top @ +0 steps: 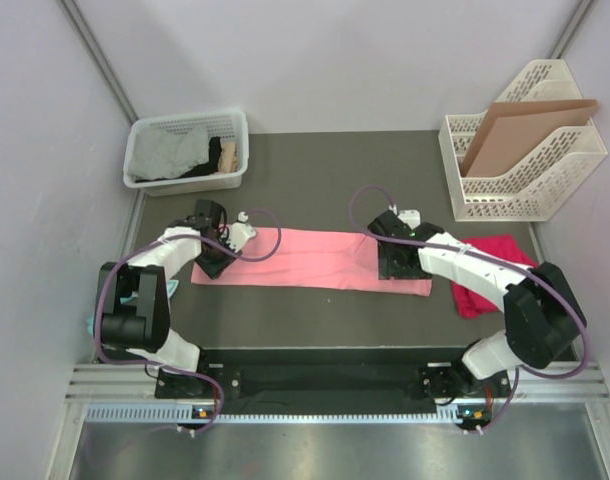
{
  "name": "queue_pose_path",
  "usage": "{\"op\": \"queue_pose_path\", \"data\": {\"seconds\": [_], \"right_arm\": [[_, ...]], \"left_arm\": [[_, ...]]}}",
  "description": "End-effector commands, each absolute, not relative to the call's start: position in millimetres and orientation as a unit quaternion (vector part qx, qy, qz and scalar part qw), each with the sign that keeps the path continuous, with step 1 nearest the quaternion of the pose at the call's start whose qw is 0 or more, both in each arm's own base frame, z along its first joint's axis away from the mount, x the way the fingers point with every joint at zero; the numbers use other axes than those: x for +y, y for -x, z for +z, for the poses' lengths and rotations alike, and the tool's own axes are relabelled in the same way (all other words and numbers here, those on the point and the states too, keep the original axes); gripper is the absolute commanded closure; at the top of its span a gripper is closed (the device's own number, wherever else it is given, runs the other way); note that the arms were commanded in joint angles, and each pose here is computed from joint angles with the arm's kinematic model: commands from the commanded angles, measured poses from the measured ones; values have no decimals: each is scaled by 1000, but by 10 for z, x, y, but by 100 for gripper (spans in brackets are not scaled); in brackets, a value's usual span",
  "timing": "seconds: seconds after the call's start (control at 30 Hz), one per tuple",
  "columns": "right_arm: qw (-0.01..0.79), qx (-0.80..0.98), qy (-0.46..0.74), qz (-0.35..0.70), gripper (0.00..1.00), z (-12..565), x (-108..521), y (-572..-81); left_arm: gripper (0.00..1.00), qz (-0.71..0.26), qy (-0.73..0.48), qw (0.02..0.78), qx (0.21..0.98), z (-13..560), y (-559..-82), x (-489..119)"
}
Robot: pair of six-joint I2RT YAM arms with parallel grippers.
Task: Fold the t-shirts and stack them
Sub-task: Fold the tshirt
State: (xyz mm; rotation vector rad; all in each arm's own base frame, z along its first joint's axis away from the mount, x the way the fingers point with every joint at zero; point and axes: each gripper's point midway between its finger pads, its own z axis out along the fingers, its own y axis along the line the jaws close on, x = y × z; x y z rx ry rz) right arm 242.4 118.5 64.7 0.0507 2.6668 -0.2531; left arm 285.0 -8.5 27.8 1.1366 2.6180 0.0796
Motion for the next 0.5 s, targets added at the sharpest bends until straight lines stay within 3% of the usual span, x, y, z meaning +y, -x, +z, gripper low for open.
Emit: {"op": "queue_pose_path", "data": {"seconds": [0.0,0.17,0.47], "right_arm": [[272,957,-40,-86,29,792,1168,-2757],[256,964,-48,-58,30,702,1167,-2752],[227,972,-67,2,43,524,1244,-2638]], "left_arm": [[64,27,-397,154,904,346,-2829,-83],[65,29,-399,152,904,324,-2811,-71],[65,33,-400,154,903,330,-2801,-58]]}}
